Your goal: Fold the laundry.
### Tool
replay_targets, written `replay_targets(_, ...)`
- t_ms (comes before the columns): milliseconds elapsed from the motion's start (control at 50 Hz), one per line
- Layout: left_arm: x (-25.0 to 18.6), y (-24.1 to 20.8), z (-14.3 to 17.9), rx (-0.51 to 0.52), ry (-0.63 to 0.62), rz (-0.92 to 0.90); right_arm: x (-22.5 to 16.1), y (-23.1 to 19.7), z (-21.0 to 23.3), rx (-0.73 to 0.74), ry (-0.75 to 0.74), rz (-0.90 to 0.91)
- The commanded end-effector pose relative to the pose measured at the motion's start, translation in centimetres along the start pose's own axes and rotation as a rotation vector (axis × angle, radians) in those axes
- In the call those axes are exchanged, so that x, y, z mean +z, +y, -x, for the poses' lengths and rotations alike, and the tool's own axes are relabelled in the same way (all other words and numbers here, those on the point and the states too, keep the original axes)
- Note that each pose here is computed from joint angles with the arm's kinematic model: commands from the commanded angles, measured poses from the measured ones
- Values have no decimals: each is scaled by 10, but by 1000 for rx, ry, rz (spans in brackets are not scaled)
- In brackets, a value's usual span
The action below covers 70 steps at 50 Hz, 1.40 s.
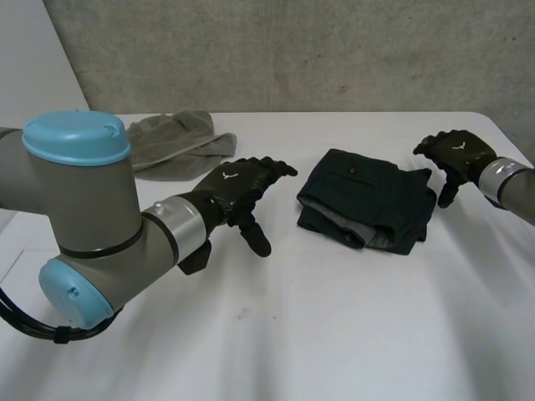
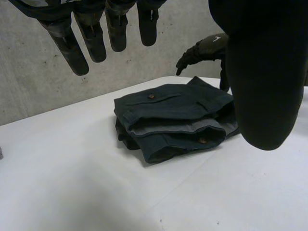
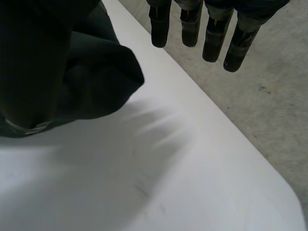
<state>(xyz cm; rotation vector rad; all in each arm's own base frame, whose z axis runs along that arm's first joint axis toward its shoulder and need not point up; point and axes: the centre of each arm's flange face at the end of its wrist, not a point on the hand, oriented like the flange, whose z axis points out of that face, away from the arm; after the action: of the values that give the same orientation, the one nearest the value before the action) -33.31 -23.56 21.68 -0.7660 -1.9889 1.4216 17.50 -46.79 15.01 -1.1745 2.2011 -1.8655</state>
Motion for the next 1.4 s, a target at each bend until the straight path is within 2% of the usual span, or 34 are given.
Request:
replay_targets(20,0,3,6,-6,-14,6,10,7,5,37,-14,-3)
replay_targets(200,0,5,7,-9,-16,11,20,1,20,109,-43,-18)
replay_targets(300,-1,7,7,-10,-18,15,9,-13,51,161,-154,39)
replay_targets(440,-1,7,7,-12,-19,15,-14,-12,71,281,-218,126)
replay_targets(620,-4,6,6,-11,-18,14,-49,-31,79,353,-171,55)
replay_targets(760,-7,4,4,-9,-16,7,-76,-42,104,484,-191,72)
replay_targets(860,-9,3,4,-8,-16,5,-80,-53,92,534,-120,58)
replay_targets(980,-11,1,3,-6,-14,-2,-71,-69,74,511,-96,18)
replay_targets(1220,-12,2,2,-6,-14,-3,-48,-44,60,386,-115,108)
replay_targets(1400,-12,4,2,-7,-11,3,-33,-27,55,370,-140,108)
